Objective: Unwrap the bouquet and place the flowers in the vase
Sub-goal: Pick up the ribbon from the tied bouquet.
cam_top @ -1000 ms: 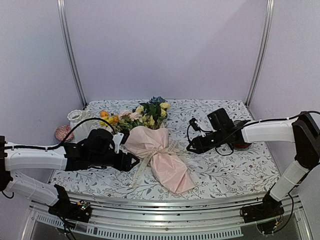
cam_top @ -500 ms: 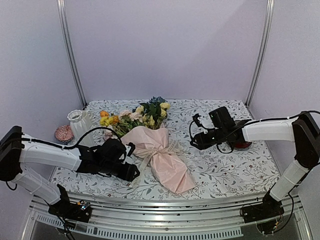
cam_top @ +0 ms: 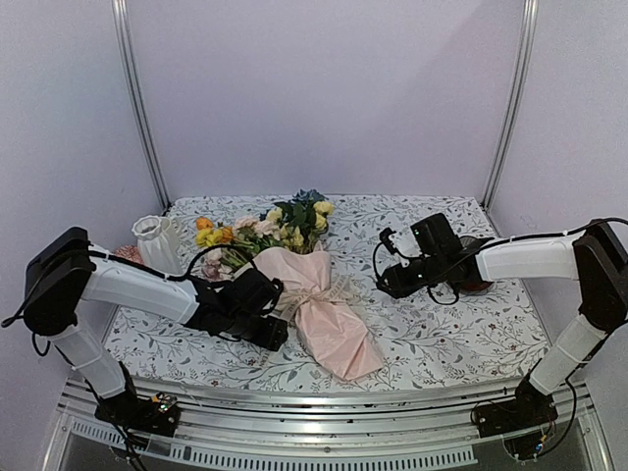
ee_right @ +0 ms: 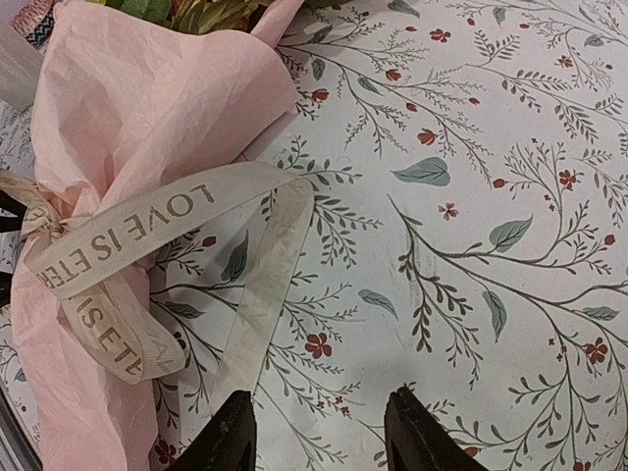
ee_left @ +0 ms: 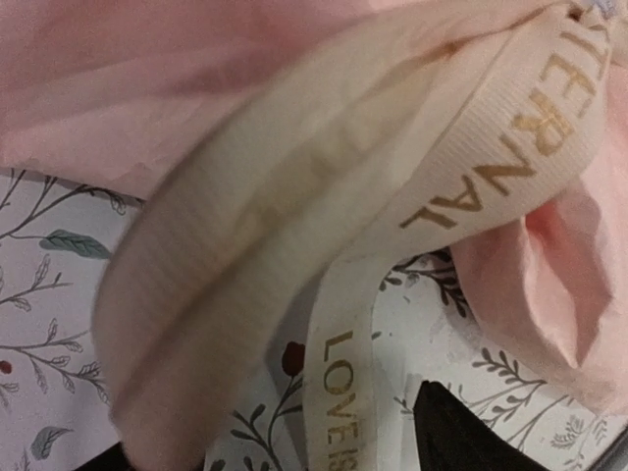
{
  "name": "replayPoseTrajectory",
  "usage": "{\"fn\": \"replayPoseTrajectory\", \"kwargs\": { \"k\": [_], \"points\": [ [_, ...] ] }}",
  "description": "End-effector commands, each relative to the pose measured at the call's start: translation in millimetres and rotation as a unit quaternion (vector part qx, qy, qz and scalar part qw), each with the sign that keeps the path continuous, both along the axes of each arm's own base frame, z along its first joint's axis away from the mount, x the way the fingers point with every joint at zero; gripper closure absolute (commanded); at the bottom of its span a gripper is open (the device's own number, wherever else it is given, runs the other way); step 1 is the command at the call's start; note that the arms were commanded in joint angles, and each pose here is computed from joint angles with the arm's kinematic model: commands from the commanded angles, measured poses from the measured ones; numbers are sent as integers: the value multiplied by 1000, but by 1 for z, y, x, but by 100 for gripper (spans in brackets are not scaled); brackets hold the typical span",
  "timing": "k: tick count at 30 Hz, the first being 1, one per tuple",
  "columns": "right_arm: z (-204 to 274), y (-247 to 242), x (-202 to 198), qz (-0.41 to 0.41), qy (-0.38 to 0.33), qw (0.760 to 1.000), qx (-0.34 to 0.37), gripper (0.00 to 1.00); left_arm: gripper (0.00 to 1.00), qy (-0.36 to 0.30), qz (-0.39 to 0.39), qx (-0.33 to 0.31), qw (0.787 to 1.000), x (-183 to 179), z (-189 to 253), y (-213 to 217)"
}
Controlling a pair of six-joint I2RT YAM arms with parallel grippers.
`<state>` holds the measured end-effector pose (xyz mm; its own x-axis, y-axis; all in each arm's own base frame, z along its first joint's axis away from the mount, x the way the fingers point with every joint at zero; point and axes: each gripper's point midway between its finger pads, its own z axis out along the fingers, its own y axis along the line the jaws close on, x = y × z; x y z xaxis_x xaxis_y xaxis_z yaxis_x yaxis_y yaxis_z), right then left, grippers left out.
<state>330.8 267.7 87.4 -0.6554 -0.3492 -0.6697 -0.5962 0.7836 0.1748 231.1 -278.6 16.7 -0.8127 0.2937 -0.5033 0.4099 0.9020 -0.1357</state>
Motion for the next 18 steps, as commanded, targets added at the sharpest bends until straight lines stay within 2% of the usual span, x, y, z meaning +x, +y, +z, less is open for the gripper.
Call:
{"fn": "replayPoseTrajectory", "kwargs": {
  "k": [1, 7, 11, 15, 18],
  "points": [
    [10, -4, 0, -3, -18, 1000, 5, 53, 28, -5, -5, 41, 999, 1, -7, -6],
    [1, -4, -3, 4, -5, 1000, -1, 52, 39, -10, -3, 85, 996, 0, -17, -7],
    [-2, -2, -9, 13, 4, 1000, 7, 52, 60, -14, 9, 91, 996, 0, -18, -1],
    [-12, 5, -21, 29, 15, 999, 0, 51, 88, -20, 22, 99, 995, 0, -15, 8],
    [-21, 11, -31, 37, 13, 999, -17, 51, 98, -24, 29, 102, 994, -1, -11, 16]
  ]
}}
